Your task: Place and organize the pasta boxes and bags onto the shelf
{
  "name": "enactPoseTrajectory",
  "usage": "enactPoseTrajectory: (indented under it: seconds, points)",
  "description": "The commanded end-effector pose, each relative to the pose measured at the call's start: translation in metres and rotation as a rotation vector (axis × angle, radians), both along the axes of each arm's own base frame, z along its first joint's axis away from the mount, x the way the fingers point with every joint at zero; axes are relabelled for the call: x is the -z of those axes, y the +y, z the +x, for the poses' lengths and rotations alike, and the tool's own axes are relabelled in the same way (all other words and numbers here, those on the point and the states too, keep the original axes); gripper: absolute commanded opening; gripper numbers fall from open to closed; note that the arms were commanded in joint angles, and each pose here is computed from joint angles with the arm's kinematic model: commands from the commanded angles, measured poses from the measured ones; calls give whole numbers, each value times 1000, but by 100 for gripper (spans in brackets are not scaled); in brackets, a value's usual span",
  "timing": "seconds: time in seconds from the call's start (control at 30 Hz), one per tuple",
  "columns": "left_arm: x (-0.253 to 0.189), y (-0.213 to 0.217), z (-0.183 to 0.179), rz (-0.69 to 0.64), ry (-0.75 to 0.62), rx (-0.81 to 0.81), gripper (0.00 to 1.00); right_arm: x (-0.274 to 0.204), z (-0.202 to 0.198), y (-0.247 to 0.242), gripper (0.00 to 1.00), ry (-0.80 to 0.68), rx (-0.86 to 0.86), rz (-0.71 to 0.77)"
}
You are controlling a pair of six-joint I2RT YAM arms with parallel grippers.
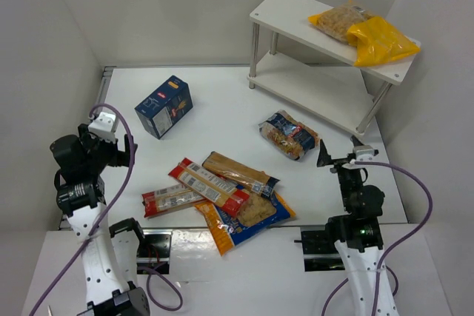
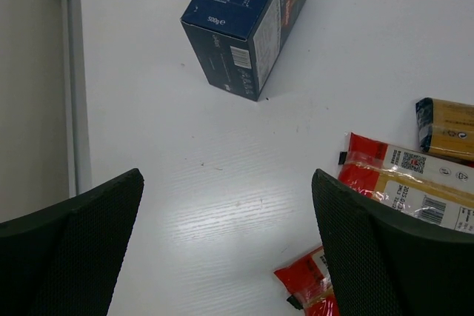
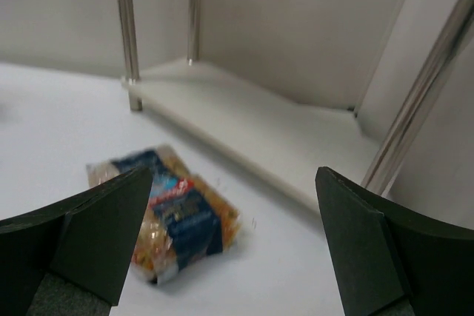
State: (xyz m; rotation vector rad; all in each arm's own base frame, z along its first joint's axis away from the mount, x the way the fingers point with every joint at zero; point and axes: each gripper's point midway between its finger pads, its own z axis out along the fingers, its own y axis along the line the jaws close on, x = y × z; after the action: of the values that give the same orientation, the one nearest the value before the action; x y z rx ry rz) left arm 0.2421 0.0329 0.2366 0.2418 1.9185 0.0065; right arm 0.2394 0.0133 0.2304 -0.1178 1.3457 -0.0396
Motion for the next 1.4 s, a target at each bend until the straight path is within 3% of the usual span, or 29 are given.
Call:
enactPoseTrajectory:
  seconds: [0.0, 0.1, 0.3, 0.37, 0.47, 0.6, 0.7, 0.83, 1.13, 1.37]
  points:
    - [-4, -5, 6, -35, 21, 24, 100, -97, -28, -6, 99, -238, 22, -11]
    - [4, -13, 14, -47, 79, 71, 100, -100, -9, 1, 99, -35, -11, 8]
    - [30, -27, 34, -19, 208, 124, 100, -107, -14, 23, 99, 231, -127, 42]
    - [33, -29, 37, -18, 230, 124, 100, -96, -4, 31, 99, 428, -161, 32]
    - [34, -26, 37, -18, 236, 98, 100, -77, 7, 56, 99, 692, -294, -23]
    - [27, -19, 31, -33, 203, 53, 100, -48, 3, 92, 99, 866, -526, -128]
    - [21, -4, 27, -44, 181, -18, 100, 1, -9, 139, 99, 1019, -546, -391]
    - [14, 13, 24, -46, 144, -88, 100, 34, -12, 168, 99, 957, -546, -548]
    - [15, 26, 24, -31, 138, -141, 100, 72, 27, 192, 99, 901, -577, -769]
    - [22, 26, 24, -45, 156, -145, 100, 139, 19, 236, 99, 1033, -820, -800]
